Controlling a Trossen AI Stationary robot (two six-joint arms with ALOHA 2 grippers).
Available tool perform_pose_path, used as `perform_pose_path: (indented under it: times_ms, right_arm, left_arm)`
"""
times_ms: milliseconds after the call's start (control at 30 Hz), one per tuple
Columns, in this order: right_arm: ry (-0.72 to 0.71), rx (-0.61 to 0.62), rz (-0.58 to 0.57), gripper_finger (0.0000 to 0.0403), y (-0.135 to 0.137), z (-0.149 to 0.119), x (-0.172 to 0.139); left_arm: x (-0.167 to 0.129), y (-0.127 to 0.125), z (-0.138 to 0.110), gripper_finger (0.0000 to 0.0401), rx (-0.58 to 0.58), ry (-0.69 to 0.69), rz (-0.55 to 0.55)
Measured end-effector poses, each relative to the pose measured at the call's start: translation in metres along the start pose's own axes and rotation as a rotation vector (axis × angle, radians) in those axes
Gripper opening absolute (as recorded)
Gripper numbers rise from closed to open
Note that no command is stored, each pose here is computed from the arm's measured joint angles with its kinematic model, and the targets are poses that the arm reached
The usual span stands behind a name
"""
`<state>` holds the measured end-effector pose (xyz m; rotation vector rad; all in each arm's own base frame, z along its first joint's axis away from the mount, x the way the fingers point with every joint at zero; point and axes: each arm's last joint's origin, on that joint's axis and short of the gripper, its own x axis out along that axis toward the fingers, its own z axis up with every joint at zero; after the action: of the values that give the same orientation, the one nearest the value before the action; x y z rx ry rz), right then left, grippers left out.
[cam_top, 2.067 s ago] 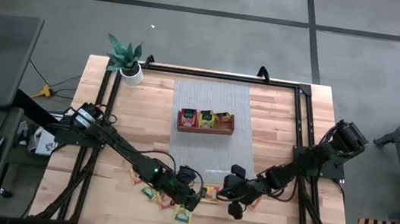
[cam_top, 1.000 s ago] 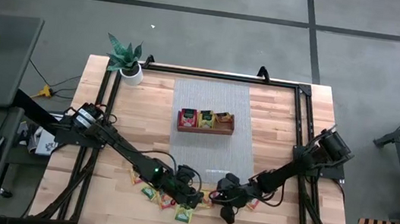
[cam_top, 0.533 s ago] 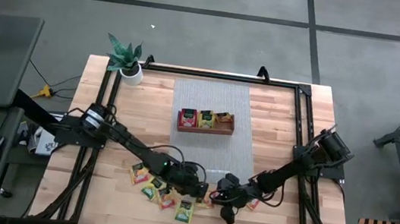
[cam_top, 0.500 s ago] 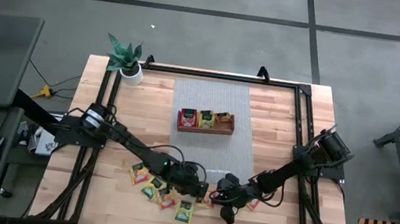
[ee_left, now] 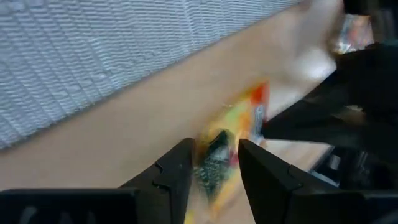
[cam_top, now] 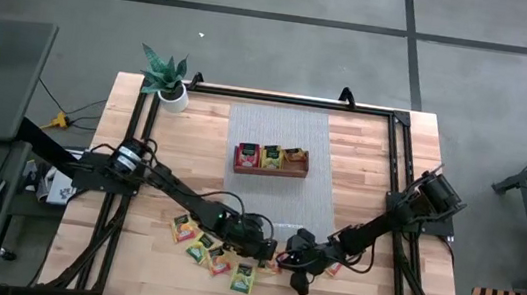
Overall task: Pick & Place Tea
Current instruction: Put the orange tea bag into the right section of the wooden organizer
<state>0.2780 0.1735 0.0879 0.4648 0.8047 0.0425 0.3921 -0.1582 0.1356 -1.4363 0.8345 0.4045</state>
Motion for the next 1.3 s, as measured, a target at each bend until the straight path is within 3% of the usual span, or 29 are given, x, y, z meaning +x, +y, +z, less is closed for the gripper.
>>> perform_pose_path:
  times_ms: [433, 533, 700, 1100, 1300]
  right_arm:
    - [-0.014, 0.006, 0.005, 0.0, 0.001, 0.001, 0.0]
    - [-0.013, 0.006, 0.005, 0.0, 0.001, 0.001, 0.0]
    - [-0.013, 0.006, 0.005, 0.0, 0.001, 0.001, 0.0]
    - [-0.02, 0.011, 0.051, 0.0, 0.004, 0.005, -0.003]
    - [-0.057, -0.013, 0.031, 0.0, 0.01, 0.018, -0.026]
  left_arm:
    - [0.006, 0.0, -0.001, 0.0126, 0.011, 0.024, -0.022]
    - [0.006, 0.001, -0.001, 0.0095, 0.025, 0.022, -0.016]
    - [0.006, 0.002, 0.0, 0.001, 0.048, 0.018, -0.005]
    - [0.006, 0.002, -0.001, 0.0001, 0.093, 0.032, 0.002]
    - [0.006, 0.003, -0.001, 0.0, 0.112, 0.034, 0.006]
